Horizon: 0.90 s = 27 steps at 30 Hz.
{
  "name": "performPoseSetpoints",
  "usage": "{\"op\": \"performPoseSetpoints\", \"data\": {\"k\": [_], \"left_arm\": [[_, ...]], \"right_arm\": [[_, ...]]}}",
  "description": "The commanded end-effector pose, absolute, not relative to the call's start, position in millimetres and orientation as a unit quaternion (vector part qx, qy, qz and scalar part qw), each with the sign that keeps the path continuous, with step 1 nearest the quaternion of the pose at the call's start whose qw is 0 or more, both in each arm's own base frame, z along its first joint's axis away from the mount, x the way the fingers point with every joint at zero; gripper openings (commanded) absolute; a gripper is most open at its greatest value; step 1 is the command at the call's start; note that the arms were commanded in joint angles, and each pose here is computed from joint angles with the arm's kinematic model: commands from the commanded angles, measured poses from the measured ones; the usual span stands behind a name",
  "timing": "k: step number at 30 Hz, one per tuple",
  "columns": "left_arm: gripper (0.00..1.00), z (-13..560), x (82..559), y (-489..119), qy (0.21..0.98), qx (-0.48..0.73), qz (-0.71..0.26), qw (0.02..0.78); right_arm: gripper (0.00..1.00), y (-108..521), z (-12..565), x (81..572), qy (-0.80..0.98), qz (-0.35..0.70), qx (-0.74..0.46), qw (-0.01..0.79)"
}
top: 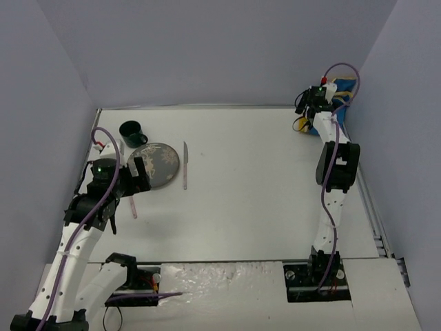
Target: Set the dinner table for one person
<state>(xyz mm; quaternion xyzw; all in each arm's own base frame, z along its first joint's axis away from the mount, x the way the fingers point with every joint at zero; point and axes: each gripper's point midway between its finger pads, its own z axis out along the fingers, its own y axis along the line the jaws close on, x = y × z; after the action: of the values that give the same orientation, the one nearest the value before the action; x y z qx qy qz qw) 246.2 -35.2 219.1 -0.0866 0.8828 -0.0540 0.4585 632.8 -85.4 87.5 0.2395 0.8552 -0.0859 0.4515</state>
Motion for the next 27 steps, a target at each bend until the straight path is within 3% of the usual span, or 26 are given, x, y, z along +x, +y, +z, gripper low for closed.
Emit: {"op": "performPoseSetpoints", "data": {"k": [1,5,7,12,14,17,22,27], "left_arm": [[0.97,234.9,259.0,-31.3,0.867,-0.099,-0.046,0.486],[0.97,230.7,260.5,-31.6,0.872,-0.098,-0.043,0.477],[0.97,230.8,261.7,-32.6,0.874,-0.097,-0.044,0.474],[0.97,231.6,264.7,-34.7,0.874,-0.088,-0.046,0.475],[0.97,234.7,266.6,-36.5,0.872,-0.086,-0.051,0.479],[0.97,240.1,269.1,-40.9,0.869,-0.079,-0.062,0.484],[0.97,253.8,274.3,-46.7,0.862,-0.065,-0.074,0.497],[0.97,257.5,275.9,-57.4,0.86,-0.041,-0.084,0.502]], "right_arm": [[0.89,-95.9,100.9,659.7,0.844,-0.103,0.201,0.486],[0.84,-100.9,70.9,660.9,0.855,-0.113,0.195,0.468],[0.73,-99.8,61.6,659.2,0.859,-0.115,0.19,0.461],[0.22,-82.3,66.2,651.9,0.87,-0.123,0.145,0.455],[0.1,-71.5,78.1,645.1,0.872,-0.137,0.122,0.454],[0.04,-21.9,109.4,620.0,0.873,-0.143,0.084,0.459],[0.05,60.2,144.9,553.9,0.875,-0.115,0.06,0.467],[0.1,146.1,105.3,469.7,0.904,-0.079,0.01,0.421]]}}
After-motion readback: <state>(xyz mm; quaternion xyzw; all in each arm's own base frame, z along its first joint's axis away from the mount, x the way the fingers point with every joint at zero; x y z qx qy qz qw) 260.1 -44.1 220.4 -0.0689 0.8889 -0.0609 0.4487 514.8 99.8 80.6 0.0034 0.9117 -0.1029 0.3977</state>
